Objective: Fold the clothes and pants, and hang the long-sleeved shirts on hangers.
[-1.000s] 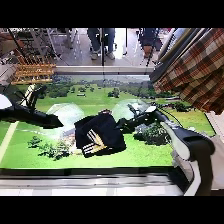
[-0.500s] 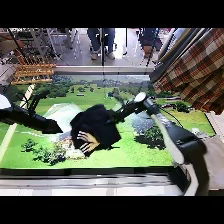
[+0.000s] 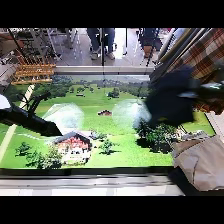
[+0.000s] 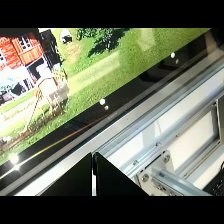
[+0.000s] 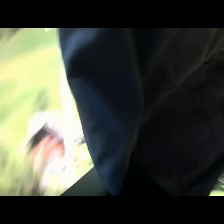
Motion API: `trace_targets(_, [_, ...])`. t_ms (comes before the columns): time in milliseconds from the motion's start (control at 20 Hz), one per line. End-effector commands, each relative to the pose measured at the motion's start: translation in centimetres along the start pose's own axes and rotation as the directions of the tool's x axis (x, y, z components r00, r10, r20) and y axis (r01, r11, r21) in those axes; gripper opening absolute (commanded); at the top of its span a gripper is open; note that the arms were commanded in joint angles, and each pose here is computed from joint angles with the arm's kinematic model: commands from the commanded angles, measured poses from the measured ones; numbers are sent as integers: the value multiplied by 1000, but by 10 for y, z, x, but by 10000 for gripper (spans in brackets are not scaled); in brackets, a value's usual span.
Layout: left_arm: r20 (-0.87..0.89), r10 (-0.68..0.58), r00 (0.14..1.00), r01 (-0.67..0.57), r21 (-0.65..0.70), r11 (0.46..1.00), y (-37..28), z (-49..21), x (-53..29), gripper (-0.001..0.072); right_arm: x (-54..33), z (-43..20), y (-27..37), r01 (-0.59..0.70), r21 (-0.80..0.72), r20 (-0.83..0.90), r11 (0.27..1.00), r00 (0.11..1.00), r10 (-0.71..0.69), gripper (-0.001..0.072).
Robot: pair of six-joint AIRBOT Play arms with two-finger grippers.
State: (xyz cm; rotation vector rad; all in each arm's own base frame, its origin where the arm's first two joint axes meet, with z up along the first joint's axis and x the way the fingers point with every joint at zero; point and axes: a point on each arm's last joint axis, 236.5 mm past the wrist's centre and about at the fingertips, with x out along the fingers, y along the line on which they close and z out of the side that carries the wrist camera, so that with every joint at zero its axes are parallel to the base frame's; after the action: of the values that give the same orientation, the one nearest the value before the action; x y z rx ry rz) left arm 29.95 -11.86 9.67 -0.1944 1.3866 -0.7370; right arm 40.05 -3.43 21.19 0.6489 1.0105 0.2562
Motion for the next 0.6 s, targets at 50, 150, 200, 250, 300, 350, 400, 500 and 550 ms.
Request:
trace_targets(50, [-1, 0, 1000, 0, 24, 1000, 0, 0, 0, 25, -119, -83, -153, 203, 485, 55, 851, 964, -262, 7])
trace_targets(150, [21, 9, 1000, -10, 37, 999, 2, 5, 0, 25, -130, -152, -204, 235, 673, -3, 701, 949, -315, 7])
trace_targets(200, [27, 11, 1000, -12, 37, 999, 2, 6, 0, 25, -132, -189, -224, 259, 745, -46, 615, 940, -339, 7])
trace_targets(250, [28, 11, 1000, -12, 36, 999, 3, 7, 0, 25, -133, -223, -239, 293, 792, -100, 536, 928, -359, 7])
trace_targets(300, [28, 11, 1000, -12, 36, 999, 3, 7, 0, 25, -133, -259, -251, 346, 818, -178, 459, 912, -370, 7])
trace_targets(350, [28, 11, 1000, -12, 36, 999, 3, 7, 0, 25, -131, -294, -259, 418, 824, -280, 382, 888, -366, 7])
trace_targets(400, [28, 11, 1000, -12, 36, 999, 3, 7, 0, 25, -130, -319, -267, 479, 823, -362, 306, 857, -366, 7])
trace_targets(500, [29, 12, 1000, -13, 36, 999, 3, 7, 0, 25, -128, -339, -292, 573, 775, -435, 266, 790, -432, 15])
trace_targets(550, [29, 12, 1000, -13, 36, 999, 3, 7, 0, 25, -131, -333, -303, 591, 753, -422, 290, 771, -477, 229])
